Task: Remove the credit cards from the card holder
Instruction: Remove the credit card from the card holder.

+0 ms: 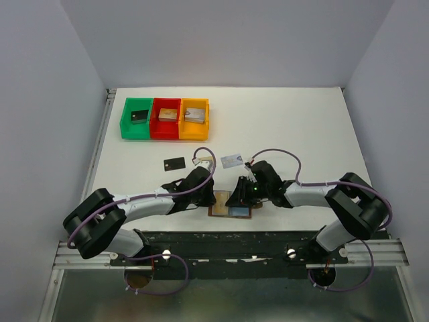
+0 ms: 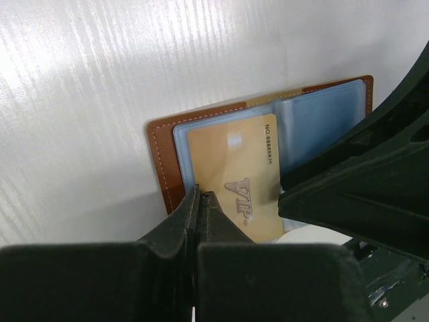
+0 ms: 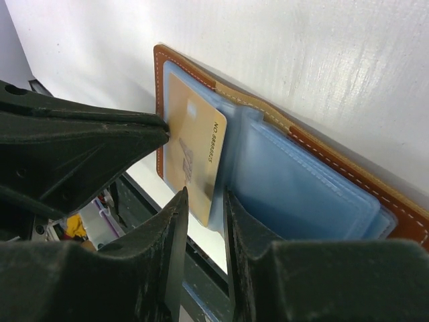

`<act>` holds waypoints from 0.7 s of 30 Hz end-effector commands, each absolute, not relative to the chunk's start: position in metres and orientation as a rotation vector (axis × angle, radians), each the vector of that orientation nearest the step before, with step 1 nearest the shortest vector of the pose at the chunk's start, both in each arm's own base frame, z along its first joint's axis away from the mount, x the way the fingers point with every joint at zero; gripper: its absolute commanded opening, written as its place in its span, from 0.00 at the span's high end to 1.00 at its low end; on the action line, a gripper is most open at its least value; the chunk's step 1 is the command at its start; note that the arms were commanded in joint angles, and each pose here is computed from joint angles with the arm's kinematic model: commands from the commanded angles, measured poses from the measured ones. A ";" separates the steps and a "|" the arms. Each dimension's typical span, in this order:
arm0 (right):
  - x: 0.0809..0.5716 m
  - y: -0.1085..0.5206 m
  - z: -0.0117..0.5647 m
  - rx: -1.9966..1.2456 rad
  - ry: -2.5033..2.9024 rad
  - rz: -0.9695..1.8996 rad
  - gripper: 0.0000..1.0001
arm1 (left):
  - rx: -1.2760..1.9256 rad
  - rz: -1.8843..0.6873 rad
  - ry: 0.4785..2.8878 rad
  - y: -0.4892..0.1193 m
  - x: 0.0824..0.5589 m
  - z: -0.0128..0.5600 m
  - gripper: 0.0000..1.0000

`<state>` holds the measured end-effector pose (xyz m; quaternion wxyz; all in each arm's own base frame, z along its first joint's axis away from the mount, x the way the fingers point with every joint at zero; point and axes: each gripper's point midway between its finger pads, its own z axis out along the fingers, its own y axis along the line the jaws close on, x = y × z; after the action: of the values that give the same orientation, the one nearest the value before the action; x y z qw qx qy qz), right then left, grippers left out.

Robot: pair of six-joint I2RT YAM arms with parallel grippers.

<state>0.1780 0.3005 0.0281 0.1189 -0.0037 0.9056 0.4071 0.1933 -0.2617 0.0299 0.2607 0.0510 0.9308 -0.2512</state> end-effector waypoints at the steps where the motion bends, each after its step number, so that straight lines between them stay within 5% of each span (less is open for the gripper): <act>1: 0.181 0.297 0.019 0.009 2.642 1.149 0.65 | 0.122 -0.652 2.558 -0.255 0.188 0.017 1.00; 21: 0.182 0.306 0.025 0.021 2.607 1.235 0.66 | 0.115 -0.639 2.607 -0.247 0.173 0.001 1.00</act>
<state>0.1804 0.3034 0.0269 0.1232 0.0038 0.9007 0.4166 0.1942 -0.2645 0.0282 0.2667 0.0374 0.9257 -0.2656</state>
